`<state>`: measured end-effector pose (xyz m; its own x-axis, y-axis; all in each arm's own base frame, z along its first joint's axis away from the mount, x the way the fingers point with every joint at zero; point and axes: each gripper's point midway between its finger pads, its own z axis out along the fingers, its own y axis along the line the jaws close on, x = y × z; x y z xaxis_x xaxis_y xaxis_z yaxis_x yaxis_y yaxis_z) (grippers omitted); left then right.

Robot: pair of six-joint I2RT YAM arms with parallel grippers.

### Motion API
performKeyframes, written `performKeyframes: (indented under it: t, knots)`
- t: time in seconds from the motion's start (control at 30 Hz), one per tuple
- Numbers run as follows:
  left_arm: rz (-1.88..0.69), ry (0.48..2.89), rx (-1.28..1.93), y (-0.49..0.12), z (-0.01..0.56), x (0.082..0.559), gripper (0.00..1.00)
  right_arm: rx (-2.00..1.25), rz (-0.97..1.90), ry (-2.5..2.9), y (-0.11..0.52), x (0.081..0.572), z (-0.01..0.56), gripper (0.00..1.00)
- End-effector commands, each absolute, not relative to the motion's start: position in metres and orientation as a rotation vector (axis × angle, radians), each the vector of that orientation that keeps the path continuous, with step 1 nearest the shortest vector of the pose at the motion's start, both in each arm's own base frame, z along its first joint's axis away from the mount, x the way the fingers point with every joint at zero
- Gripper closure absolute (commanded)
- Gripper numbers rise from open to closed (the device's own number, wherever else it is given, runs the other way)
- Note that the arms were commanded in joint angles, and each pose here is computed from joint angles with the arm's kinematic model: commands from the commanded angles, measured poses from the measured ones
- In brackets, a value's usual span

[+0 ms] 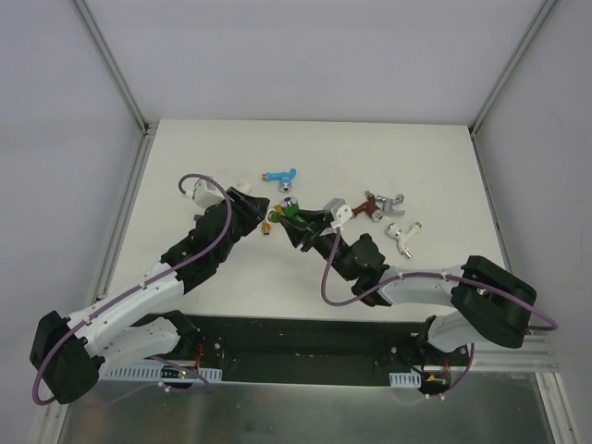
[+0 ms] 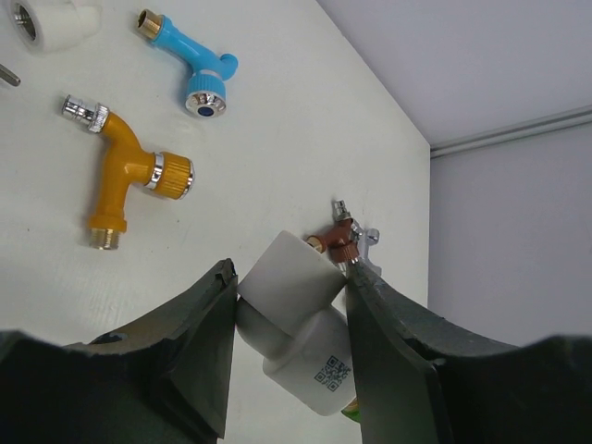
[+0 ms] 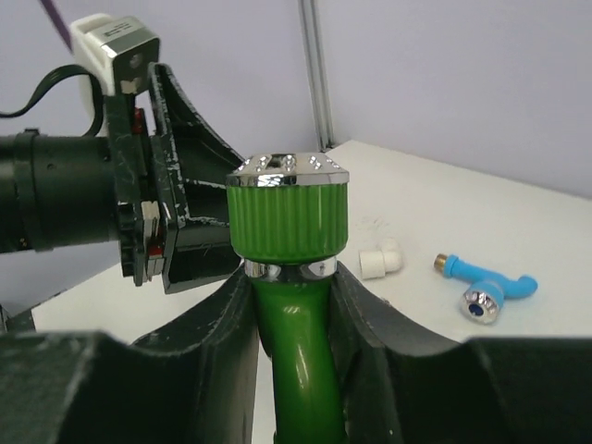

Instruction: Install the water faucets

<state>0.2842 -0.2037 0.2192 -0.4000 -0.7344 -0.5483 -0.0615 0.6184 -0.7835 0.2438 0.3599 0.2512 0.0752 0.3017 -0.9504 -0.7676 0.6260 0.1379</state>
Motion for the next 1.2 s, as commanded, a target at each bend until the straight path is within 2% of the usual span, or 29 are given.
performKeyframes:
  t: [0.0,0.2,0.43,0.47,0.53,0.63,0.77,0.9,0.97,1.0,1.17]
  knots:
    - [-1.202,1.689,-0.545,-0.247,0.286,0.262,1.0,-0.197,0.714,1.441,0.339,0.277,0.224,1.0]
    - [-1.236,1.657,-0.593,-0.252,0.271,0.261,1.0,-0.027,0.751,1.48,0.332,0.284,0.219,1.0]
    - [-1.197,1.684,-0.605,-0.251,0.258,0.262,1.0,-0.028,0.739,1.446,0.33,0.287,0.211,1.0]
    - [-1.168,1.701,-0.604,-0.249,0.254,0.262,0.99,-0.029,0.75,1.438,0.329,0.287,0.211,1.0]
    - [-1.101,1.732,-0.598,-0.243,0.246,0.264,0.89,-0.029,0.759,1.447,0.328,0.289,0.206,1.0]
    - [-1.0,1.762,-0.604,-0.233,0.233,0.267,0.87,-0.035,0.795,1.432,0.326,0.292,0.203,1.0]
    - [-0.785,1.881,-0.59,-0.209,0.203,0.273,0.7,-0.046,0.78,1.447,0.316,0.3,0.19,1.0]
    - [-0.521,2.063,-0.529,-0.183,0.168,0.269,0.38,-0.065,0.739,1.483,0.299,0.3,0.172,1.0]
    - [-0.462,2.162,-0.466,-0.182,0.155,0.261,0.26,-0.071,0.716,1.492,0.291,0.297,0.167,1.0]
    - [-0.429,2.208,-0.439,-0.181,0.149,0.256,0.21,-0.081,0.71,1.497,0.288,0.295,0.165,1.0]
    - [-0.268,2.486,-0.351,-0.169,0.11,0.217,0.11,-0.196,0.707,1.615,0.283,0.274,0.147,1.0]
